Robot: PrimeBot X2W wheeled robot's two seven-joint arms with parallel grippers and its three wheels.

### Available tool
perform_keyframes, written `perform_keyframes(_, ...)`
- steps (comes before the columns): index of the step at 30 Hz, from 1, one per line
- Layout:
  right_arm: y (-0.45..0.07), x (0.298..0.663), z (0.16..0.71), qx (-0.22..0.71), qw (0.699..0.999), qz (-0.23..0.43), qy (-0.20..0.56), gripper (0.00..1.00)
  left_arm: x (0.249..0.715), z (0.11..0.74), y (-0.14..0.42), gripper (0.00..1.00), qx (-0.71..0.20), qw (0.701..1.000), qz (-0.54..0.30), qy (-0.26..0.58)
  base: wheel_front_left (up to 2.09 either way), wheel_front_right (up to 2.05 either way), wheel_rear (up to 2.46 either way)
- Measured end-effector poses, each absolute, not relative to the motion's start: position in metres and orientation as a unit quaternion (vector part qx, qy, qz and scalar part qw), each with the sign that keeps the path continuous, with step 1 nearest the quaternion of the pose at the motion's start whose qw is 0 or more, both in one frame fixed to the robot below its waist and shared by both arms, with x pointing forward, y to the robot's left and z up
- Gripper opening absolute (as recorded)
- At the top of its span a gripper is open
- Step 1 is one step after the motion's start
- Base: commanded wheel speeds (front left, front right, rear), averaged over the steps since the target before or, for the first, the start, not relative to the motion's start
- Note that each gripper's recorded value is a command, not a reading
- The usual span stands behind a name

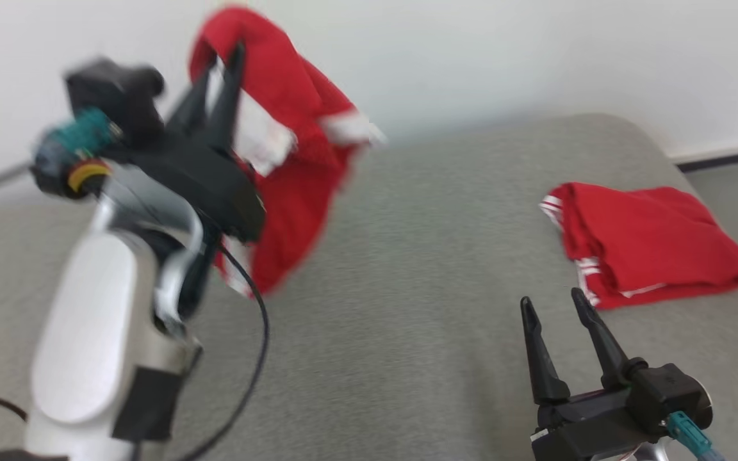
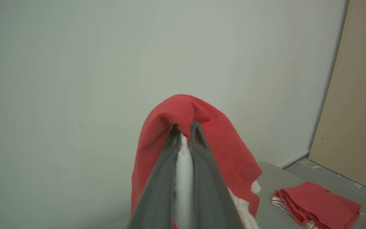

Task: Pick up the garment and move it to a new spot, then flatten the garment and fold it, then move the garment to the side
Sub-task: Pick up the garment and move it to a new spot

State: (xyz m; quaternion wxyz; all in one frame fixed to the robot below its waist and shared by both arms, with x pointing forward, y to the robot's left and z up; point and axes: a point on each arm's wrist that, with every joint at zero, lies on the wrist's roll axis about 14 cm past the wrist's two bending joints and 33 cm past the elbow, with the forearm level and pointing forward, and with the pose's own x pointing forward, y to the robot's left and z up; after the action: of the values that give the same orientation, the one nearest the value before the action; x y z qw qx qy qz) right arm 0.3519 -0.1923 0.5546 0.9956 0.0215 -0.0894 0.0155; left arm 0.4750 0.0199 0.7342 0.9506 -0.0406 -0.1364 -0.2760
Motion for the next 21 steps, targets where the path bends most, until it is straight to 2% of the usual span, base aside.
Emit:
perform_keyframes(7, -0.222, 0.332, 0.554, 0.017, 0.995, -0.034, -0.09, 1.0, 0.474, 0.634, -0.035, 0.0, -0.067, 0.949, -0.306, -0.036, 0.0, 0.0, 0.0)
perform_keyframes(11, -0.23, 0.331, 0.548, 0.015, 0.996, -0.048, -0.079, 1.0, 0.473, 0.564, -0.046, 0.0, -0.068, 0.951, -0.301, 0.033, 0.0, 0.0, 0.0)
perform_keyframes(12, -0.231, 0.331, 0.546, 0.014, 0.996, -0.05, -0.076, 1.0, 0.471, 0.546, -0.048, 0.35, -0.062, 0.95, -0.301, 0.052, 0.0, 0.0, 0.0)
perform_keyframes(13, -0.232, 0.331, 0.545, 0.014, 0.996, -0.052, -0.073, 1.0, 0.469, 0.525, -0.049, 1.0, -0.06, 0.949, -0.299, 0.08, 0.0, 0.0, 0.0)
perform_keyframes(18, -0.232, 0.333, 0.542, 0.013, 0.996, -0.052, -0.067, 1.0, 0.458, 0.474, -0.045, 1.0, -0.065, 0.944, -0.287, 0.148, 0.0, 0.0, 0.0)
perform_keyframes(21, -0.231, 0.335, 0.541, 0.014, 0.996, -0.049, -0.066, 1.0, 0.456, 0.466, -0.036, 1.0, -0.085, 0.947, -0.269, 0.151, 0.0, 0.0, 0.0)
